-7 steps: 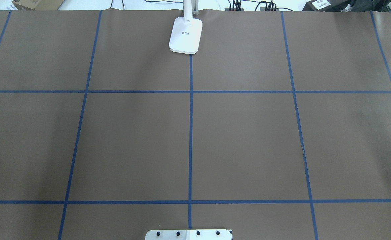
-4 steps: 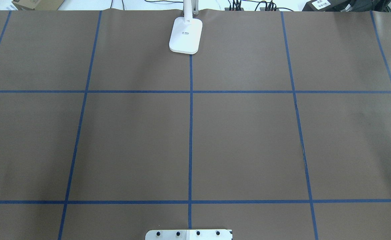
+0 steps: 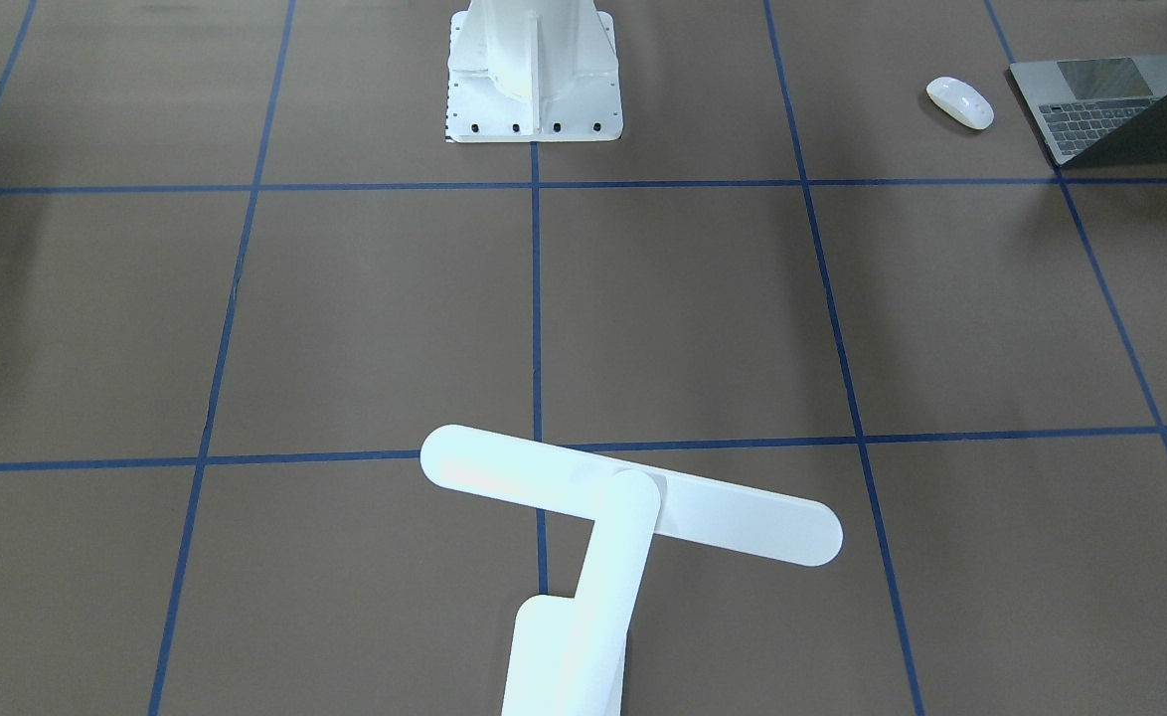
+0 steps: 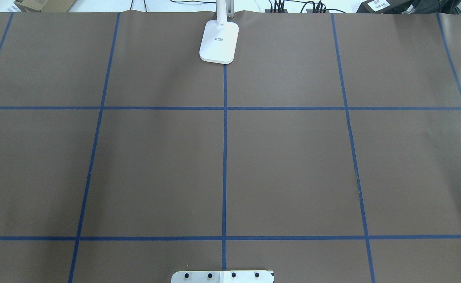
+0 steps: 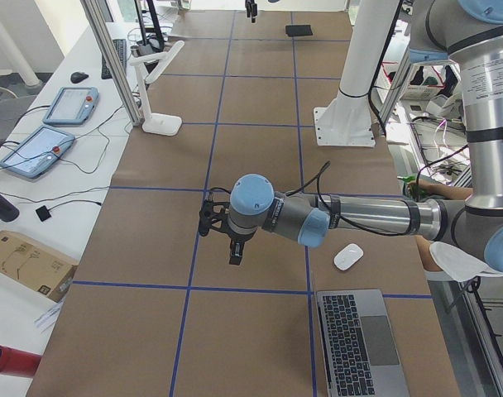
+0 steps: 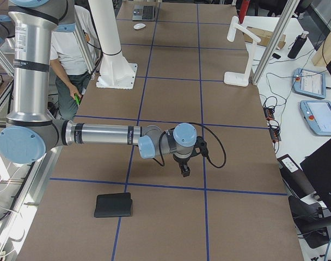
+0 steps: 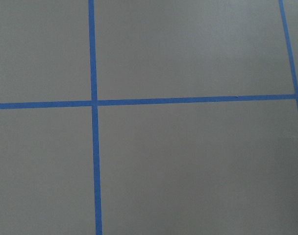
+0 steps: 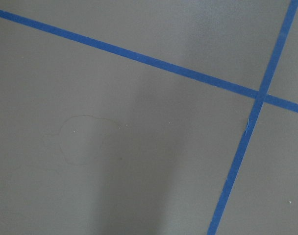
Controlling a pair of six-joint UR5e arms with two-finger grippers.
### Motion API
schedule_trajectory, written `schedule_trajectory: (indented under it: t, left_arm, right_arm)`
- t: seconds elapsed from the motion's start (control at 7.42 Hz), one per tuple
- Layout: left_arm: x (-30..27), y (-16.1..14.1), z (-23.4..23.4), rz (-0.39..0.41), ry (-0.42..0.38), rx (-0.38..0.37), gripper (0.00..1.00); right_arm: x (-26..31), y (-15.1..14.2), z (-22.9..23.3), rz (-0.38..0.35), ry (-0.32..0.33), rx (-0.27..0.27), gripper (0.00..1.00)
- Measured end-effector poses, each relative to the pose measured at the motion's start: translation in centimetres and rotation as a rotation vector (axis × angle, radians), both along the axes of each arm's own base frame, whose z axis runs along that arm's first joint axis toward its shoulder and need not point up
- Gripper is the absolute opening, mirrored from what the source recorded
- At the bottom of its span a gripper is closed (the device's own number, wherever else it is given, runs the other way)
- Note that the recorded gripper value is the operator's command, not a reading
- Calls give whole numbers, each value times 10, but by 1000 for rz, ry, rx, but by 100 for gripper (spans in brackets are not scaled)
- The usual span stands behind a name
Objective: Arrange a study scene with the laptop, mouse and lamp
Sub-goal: 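Grasp the open grey laptop off the table with the left gripper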
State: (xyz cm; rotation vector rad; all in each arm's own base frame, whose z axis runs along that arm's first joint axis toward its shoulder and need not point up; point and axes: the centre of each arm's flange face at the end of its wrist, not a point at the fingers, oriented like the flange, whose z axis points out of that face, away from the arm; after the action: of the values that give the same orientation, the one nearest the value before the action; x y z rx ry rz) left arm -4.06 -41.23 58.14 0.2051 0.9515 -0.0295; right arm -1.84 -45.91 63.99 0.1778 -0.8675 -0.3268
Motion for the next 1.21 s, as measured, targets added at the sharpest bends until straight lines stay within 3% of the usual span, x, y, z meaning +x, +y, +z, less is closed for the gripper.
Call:
schedule_trajectory:
  t: [0.27,0.54,0.94,1.21]
  left_arm:
    - [-3,2,5,-14,-17,-11,100]
    - [-10,0,19,-69,-85,-72,100]
    - [-56,11,47,-190,-125,-311,100]
    - [-106,44,68,-310,-100,-504,100]
  right_arm:
    - [-2,-1,0,-3,1,6,99]
    - [-6,-2,2,-10,5,2,99]
    - [-9,-12,1,-12,4,8,99]
    - [-11,-24,-12,-12,-3,34,99]
